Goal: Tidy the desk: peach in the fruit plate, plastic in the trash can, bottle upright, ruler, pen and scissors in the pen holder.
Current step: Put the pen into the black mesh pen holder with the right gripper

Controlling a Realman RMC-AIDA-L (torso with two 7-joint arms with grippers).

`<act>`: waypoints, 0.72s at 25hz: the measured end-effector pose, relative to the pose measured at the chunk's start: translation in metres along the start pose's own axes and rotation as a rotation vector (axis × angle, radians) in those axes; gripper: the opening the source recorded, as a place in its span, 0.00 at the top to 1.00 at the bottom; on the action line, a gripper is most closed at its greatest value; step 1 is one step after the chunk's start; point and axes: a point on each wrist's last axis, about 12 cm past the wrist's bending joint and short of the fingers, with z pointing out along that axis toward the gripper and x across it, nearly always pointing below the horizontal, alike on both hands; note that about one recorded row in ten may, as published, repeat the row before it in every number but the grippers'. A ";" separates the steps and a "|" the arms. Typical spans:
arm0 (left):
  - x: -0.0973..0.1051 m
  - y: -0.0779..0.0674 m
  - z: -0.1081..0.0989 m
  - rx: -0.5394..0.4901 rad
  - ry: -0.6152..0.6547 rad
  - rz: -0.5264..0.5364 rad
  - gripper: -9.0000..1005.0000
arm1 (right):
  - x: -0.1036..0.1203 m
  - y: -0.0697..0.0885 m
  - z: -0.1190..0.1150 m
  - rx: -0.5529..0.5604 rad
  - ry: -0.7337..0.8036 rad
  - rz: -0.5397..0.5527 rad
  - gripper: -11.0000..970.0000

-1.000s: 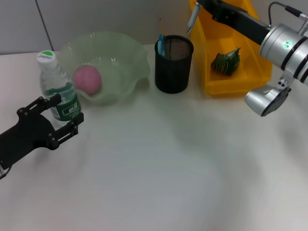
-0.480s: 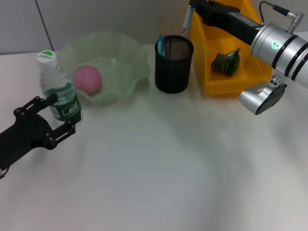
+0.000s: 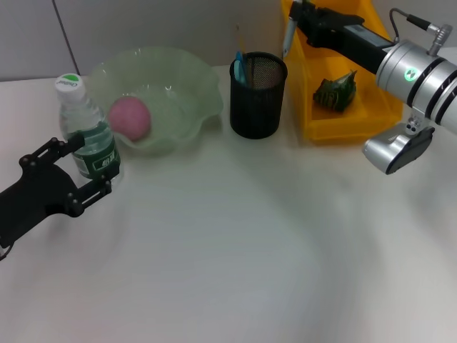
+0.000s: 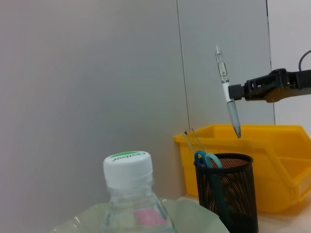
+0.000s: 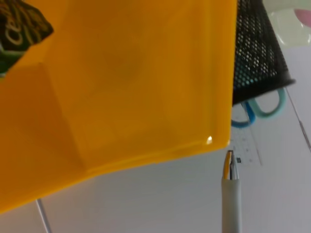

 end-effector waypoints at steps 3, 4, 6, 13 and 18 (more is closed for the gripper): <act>0.000 0.000 0.000 0.000 -0.001 0.005 0.25 | -0.003 -0.002 0.001 0.002 -0.009 0.001 0.86; 0.000 0.000 0.000 0.001 -0.001 0.007 0.25 | -0.004 -0.002 0.001 0.005 -0.012 0.000 0.86; -0.001 0.000 0.001 0.003 -0.004 0.007 0.25 | -0.007 -0.005 0.002 0.012 -0.025 -0.003 0.86; -0.001 0.000 0.001 0.004 -0.005 0.007 0.25 | -0.013 -0.008 0.004 0.022 -0.048 -0.017 0.86; -0.001 -0.001 -0.001 0.005 -0.009 0.016 0.25 | -0.014 -0.008 0.007 0.006 -0.054 -0.018 0.85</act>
